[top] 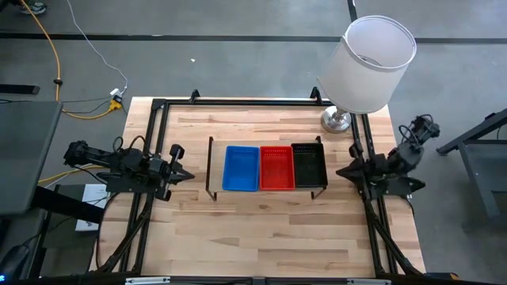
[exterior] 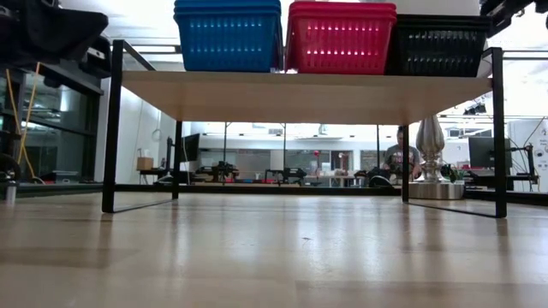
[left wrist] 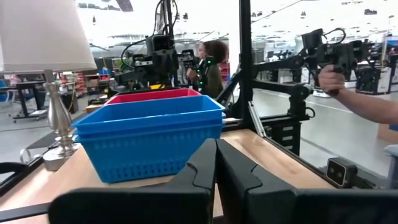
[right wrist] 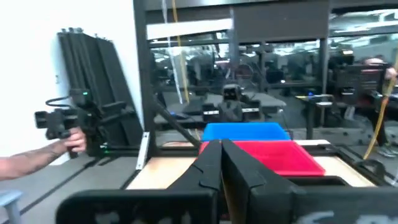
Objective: Stack baskets on shelf by color
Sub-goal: Adjust the stacked black bins on the shelf
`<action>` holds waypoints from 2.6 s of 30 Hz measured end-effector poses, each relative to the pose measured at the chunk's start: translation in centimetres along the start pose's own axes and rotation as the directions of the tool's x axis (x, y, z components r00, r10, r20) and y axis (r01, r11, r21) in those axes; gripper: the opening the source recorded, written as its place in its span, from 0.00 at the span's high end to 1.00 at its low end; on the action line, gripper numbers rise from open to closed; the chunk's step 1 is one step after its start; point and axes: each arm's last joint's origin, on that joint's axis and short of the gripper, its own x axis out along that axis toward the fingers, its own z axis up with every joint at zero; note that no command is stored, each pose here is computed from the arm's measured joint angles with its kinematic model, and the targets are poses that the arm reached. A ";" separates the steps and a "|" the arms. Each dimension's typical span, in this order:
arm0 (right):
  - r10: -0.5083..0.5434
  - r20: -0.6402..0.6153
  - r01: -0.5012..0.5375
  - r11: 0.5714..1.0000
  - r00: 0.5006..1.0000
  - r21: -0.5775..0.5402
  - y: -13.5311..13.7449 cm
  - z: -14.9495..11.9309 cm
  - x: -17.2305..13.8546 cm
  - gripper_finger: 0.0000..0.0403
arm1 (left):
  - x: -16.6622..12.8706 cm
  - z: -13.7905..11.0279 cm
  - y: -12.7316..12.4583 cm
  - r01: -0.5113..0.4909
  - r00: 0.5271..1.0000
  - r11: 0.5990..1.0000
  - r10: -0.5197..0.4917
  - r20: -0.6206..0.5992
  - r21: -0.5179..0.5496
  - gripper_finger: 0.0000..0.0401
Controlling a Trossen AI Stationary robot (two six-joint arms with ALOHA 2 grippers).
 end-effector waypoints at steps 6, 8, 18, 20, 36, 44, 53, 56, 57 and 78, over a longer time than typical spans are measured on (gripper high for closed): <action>-0.038 -0.058 0.040 0.999 0.998 0.035 -1.1 -1.7 0.4 1.00 | 0.0 0.0 0.0 -0.001 1.000 1.000 0.001 0.000 0.000 1.00; -0.060 -0.069 0.063 0.997 0.996 0.046 -1.4 -2.3 0.6 1.00 | 0.0 0.0 0.0 -0.001 1.000 1.000 0.001 0.000 0.000 1.00; -0.064 -0.113 0.074 0.994 0.991 0.084 -2.3 -5.6 1.0 1.00 | 0.0 0.0 0.0 -0.004 1.000 1.000 0.004 0.000 0.000 1.00; -0.062 -0.107 0.071 0.994 0.992 0.082 -2.3 -6.2 1.0 1.00 | 0.0 0.0 0.0 -0.004 1.000 1.000 0.004 0.000 0.000 1.00; -0.048 -0.162 0.050 0.999 0.986 0.010 -2.3 -8.4 0.9 1.00 | 0.0 0.0 0.0 -0.004 1.000 1.000 0.004 0.000 0.000 1.00; -0.069 -0.144 0.072 0.997 0.987 0.021 -2.3 -8.2 0.9 1.00 | 0.0 0.0 0.0 -0.004 1.000 1.000 0.004 0.000 0.000 1.00; -0.101 0.008 0.100 0.995 0.995 0.030 -2.4 -2.8 1.3 1.00 | 0.0 0.0 0.0 -0.004 1.000 1.000 0.004 0.000 0.000 1.00; -0.104 0.000 0.104 0.994 0.995 0.022 -2.2 -2.1 2.1 1.00 | 0.0 0.0 0.0 -0.004 1.000 1.000 0.004 0.000 0.000 1.00; -0.105 -0.004 0.105 0.994 0.994 0.018 -2.1 -2.1 2.5 1.00 | 0.0 0.0 0.0 -0.003 1.000 1.000 0.003 0.000 0.000 1.00; -0.129 -0.141 0.115 0.988 0.982 -0.104 -1.3 -0.4 11.1 1.00 | 0.0 0.0 0.0 -0.003 1.000 1.000 0.003 0.000 0.000 1.00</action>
